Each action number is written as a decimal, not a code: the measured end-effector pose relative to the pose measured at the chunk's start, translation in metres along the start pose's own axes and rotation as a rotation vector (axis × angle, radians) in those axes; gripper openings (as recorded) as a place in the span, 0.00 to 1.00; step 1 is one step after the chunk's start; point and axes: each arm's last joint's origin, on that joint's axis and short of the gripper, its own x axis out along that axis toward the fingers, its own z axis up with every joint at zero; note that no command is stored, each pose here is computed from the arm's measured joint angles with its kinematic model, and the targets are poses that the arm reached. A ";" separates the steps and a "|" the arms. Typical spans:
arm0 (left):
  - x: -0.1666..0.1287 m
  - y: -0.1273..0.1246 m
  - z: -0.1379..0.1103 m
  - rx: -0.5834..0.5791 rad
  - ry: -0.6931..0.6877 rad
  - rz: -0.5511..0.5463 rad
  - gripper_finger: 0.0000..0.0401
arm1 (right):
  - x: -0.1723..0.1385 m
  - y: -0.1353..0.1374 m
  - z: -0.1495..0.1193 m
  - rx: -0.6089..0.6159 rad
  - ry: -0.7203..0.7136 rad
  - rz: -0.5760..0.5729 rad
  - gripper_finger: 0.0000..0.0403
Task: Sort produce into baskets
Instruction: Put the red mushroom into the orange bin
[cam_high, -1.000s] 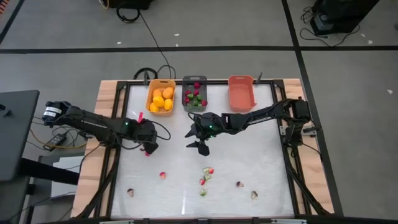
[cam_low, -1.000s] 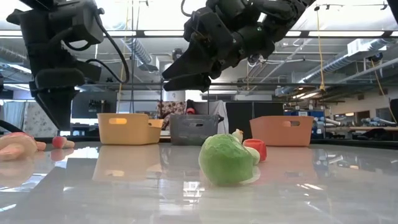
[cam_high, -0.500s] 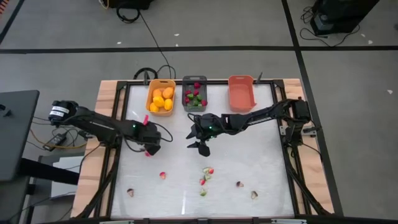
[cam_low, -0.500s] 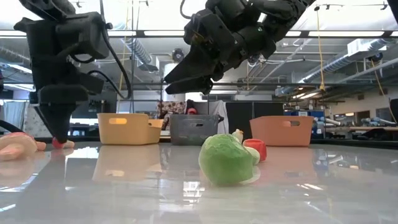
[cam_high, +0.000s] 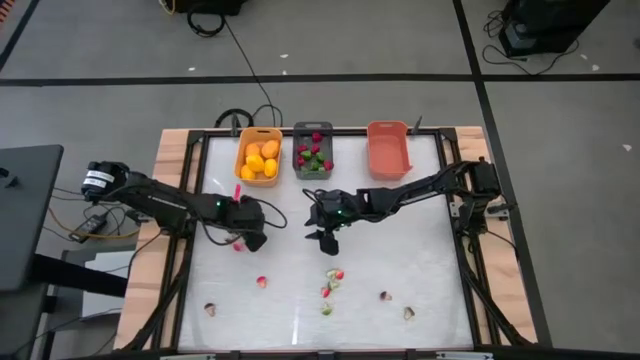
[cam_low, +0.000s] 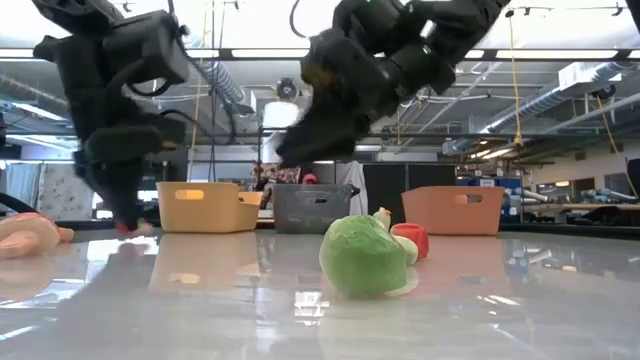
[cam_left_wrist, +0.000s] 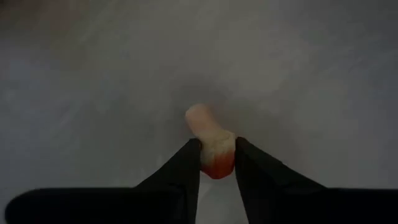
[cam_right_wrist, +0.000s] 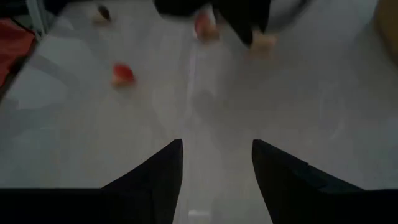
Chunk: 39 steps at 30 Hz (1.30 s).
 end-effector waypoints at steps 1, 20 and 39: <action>0.000 -0.004 0.003 0.028 -0.034 -0.035 0.24 | 0.001 -0.001 -0.006 0.018 0.012 0.003 0.51; -0.032 -0.051 0.051 0.710 -0.788 -0.301 0.24 | -0.006 0.003 -0.036 0.106 -0.366 -0.014 0.50; -0.031 -0.050 0.050 0.835 -0.791 -0.236 0.24 | -0.013 -0.006 -0.023 0.278 -0.514 0.023 0.18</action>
